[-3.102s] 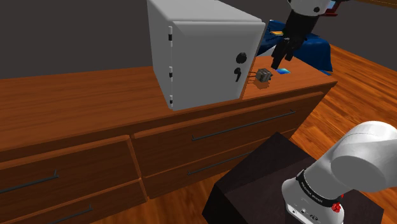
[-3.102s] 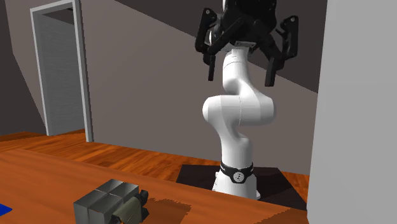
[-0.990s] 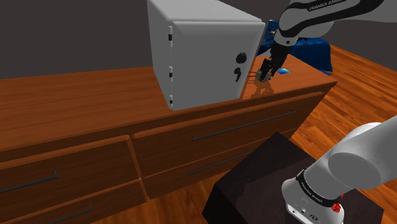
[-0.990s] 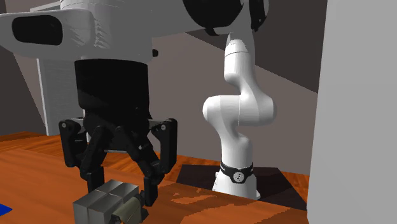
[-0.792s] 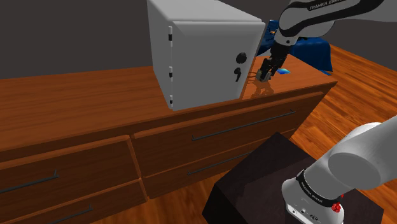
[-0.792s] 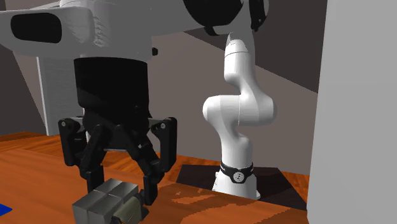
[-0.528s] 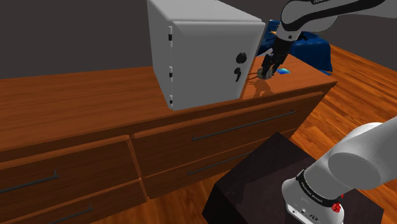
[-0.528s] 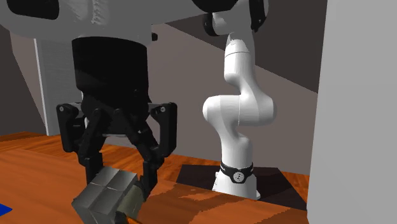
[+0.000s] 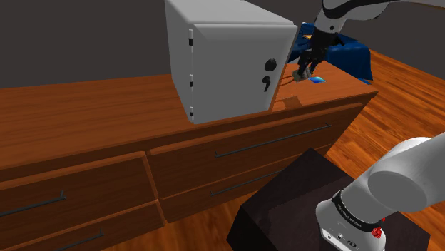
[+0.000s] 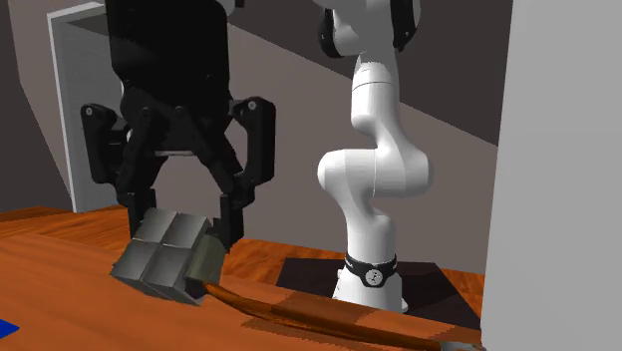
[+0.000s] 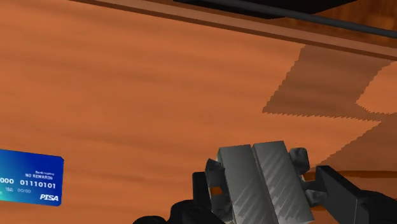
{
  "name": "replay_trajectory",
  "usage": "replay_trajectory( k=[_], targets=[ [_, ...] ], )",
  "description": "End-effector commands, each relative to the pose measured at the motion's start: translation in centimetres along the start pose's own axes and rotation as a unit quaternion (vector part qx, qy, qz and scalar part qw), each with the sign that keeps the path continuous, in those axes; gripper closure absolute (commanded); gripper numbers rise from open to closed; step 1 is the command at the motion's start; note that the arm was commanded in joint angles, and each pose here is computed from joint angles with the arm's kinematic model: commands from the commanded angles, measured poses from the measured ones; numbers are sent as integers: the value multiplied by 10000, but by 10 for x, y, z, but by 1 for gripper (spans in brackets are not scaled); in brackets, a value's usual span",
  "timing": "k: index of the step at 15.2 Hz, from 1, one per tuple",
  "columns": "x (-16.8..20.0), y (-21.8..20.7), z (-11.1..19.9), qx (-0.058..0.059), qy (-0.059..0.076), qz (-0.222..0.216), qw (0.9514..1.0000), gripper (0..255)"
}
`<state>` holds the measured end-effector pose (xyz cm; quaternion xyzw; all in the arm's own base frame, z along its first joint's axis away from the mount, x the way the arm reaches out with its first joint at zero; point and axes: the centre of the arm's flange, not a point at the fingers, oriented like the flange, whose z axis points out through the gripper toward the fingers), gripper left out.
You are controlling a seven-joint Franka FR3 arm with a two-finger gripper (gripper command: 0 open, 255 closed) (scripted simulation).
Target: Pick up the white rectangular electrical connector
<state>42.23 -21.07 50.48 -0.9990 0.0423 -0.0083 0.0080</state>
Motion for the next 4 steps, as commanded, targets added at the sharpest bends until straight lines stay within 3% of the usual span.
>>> replay_trajectory(
  k=[1, 4],
  targets=[
    [0, -1, -10, 1, -1, 1, 10000, 255],
    [0, -1, -16, 1, -1, 1, 10000, 255]
  ],
)
